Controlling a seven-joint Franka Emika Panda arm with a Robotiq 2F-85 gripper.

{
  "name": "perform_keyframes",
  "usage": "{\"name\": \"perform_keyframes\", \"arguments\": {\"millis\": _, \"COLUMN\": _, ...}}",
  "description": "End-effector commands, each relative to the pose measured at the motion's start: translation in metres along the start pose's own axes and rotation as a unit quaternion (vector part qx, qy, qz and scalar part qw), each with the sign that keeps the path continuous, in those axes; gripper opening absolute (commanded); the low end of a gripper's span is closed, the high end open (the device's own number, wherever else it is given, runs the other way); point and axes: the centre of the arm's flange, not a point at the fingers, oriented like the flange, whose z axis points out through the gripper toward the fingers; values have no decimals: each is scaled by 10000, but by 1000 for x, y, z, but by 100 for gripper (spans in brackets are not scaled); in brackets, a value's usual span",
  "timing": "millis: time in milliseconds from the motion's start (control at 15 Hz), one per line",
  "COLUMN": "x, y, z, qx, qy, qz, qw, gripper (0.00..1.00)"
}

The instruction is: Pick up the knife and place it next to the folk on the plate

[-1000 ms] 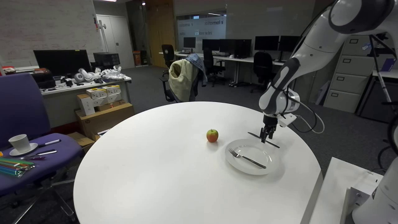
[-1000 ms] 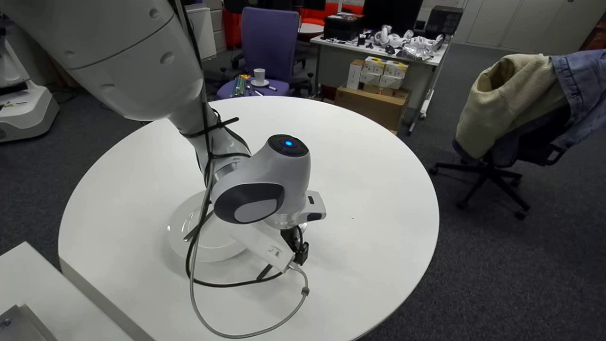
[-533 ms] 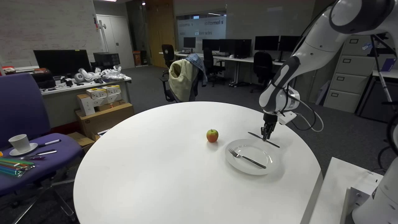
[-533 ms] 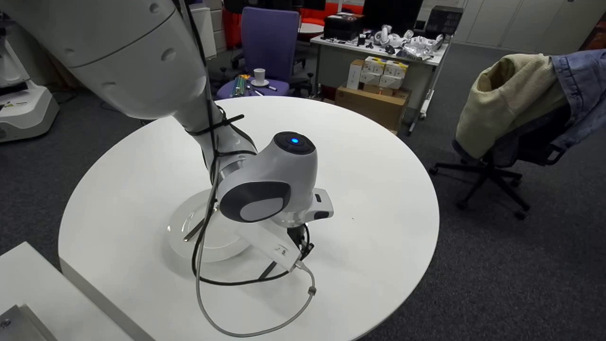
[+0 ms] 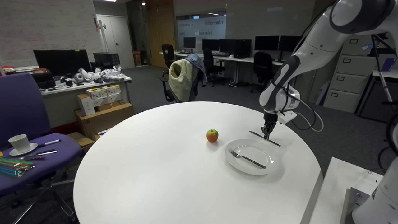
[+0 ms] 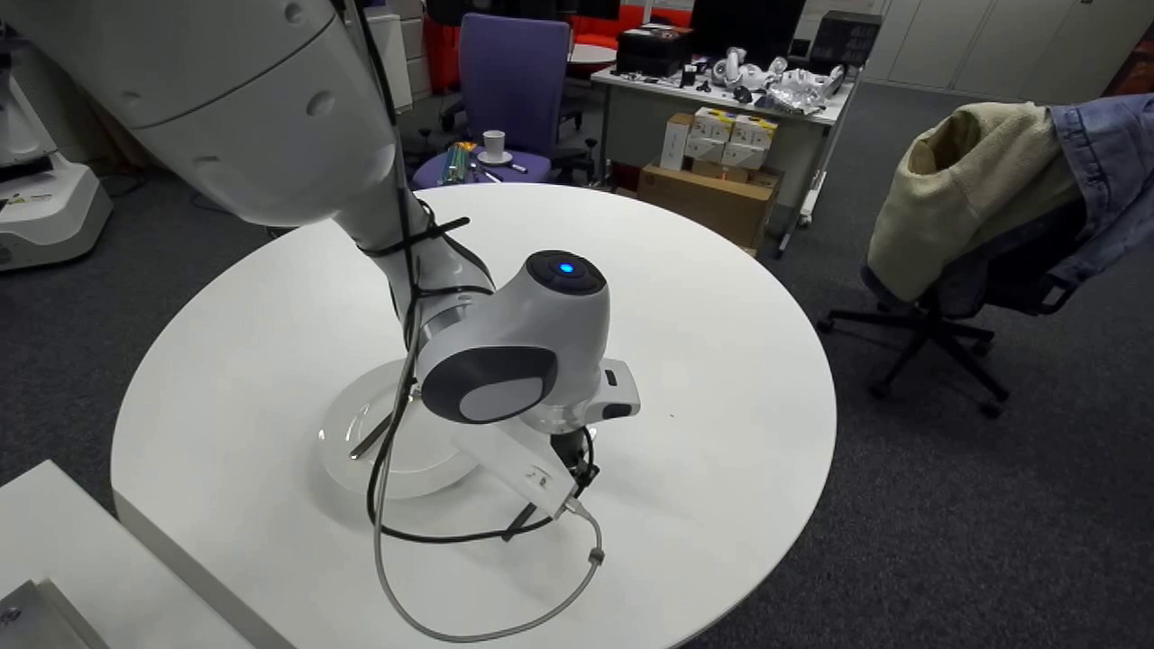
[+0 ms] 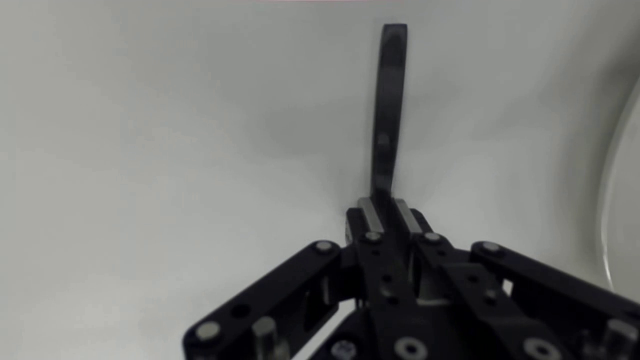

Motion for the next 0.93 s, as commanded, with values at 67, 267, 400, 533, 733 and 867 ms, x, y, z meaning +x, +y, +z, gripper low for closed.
{"name": "perform_keyframes", "arguments": {"millis": 67, "x": -4, "y": 2, "z": -6, "qx": 54, "qy": 78, "qz": 74, "qw": 9999, "gripper": 2}}
{"name": "perform_keyframes", "arguments": {"millis": 267, "x": -5, "y": 2, "z": -13, "qx": 9, "qy": 127, "qz": 63, "qw": 9999, "gripper": 2}}
{"name": "perform_keyframes", "arguments": {"millis": 400, "x": -6, "y": 3, "z": -16, "qx": -13, "qy": 145, "qz": 64, "qw": 9999, "gripper": 2}}
{"name": "perform_keyframes", "arguments": {"millis": 533, "x": -5, "y": 2, "z": -18, "qx": -30, "qy": 147, "qz": 56, "qw": 9999, "gripper": 2}}
{"name": "perform_keyframes", "arguments": {"millis": 733, "x": -6, "y": 1, "z": -26, "qx": -66, "qy": 181, "qz": 27, "qw": 9998, "gripper": 2}}
{"name": "perform_keyframes", "arguments": {"millis": 867, "x": -5, "y": 1, "z": -33, "qx": -105, "qy": 215, "qz": 18, "qw": 9997, "gripper": 2}}
